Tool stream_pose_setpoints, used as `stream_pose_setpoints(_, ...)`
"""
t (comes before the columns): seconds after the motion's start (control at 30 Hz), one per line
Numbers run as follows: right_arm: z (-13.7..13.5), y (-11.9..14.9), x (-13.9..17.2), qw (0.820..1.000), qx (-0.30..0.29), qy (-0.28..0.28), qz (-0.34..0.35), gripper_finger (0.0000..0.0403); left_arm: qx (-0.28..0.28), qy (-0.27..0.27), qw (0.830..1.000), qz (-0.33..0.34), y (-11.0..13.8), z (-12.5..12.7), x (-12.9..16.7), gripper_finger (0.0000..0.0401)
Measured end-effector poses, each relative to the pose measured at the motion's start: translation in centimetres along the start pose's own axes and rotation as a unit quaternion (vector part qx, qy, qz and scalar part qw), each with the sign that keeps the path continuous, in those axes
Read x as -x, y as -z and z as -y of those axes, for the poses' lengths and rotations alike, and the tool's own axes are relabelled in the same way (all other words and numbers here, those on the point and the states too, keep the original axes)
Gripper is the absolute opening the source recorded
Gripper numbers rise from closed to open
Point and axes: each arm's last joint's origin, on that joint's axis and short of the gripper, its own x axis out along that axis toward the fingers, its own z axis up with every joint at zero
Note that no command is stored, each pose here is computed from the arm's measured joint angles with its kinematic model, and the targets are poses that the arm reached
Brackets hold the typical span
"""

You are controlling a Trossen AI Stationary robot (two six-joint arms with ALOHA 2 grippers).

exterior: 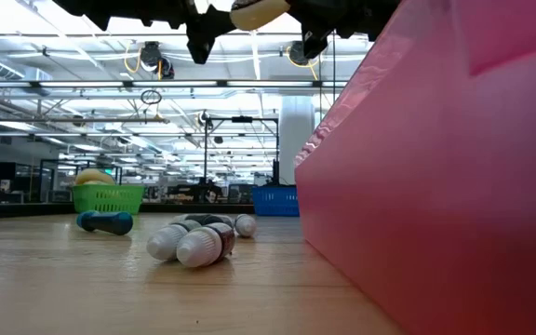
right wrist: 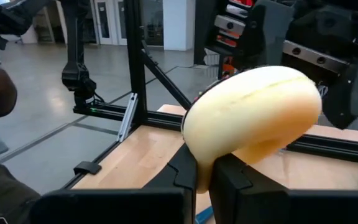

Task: Pick & Place Food Item
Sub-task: Put the black donut into the green bin

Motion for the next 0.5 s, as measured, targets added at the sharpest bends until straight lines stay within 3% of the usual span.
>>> stream_pose_setpoints(0.23,0.18,0.03,0.07,1.0,0.011,-0.001,-0.001,0.0011,0.001,0.103,0.994,-0.027,0.28,0.55,-0.13,0.0201)
stream_pose_setpoints(0.5,0.38,0.05,0.1,1.0,0.016,0.019,-0.003,0.0011,-0.003,0.119,0.992,-0.03,0.28,0.66,-0.1,0.0154)
